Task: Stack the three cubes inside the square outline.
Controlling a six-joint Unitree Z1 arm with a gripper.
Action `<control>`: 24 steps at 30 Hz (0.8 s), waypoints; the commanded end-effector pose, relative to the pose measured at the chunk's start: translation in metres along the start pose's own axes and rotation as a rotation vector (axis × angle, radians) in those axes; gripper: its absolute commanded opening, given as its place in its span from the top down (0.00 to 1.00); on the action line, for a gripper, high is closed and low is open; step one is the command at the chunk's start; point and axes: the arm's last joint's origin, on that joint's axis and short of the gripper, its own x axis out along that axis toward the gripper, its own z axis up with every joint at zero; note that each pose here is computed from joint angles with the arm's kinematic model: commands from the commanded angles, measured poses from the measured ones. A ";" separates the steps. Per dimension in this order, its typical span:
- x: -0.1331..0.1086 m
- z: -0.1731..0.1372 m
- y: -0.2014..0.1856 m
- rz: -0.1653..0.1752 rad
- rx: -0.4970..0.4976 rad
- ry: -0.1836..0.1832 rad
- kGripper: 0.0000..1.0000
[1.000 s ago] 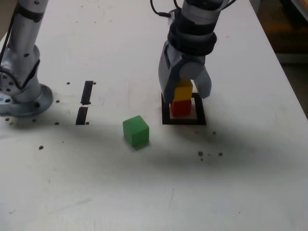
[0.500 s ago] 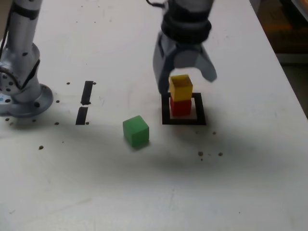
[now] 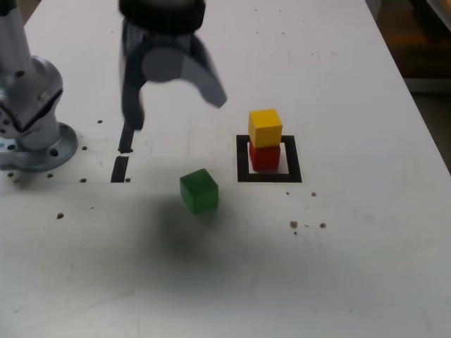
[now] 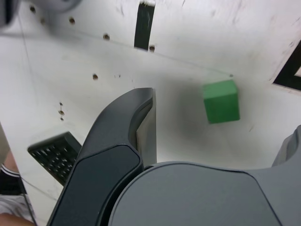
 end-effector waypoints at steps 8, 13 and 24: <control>0.029 0.009 -0.049 -0.025 -0.156 -0.039 0.01; 0.053 0.022 -0.058 -0.038 -0.177 -0.027 0.01; 0.097 0.030 -0.048 -0.039 -0.182 -0.020 0.01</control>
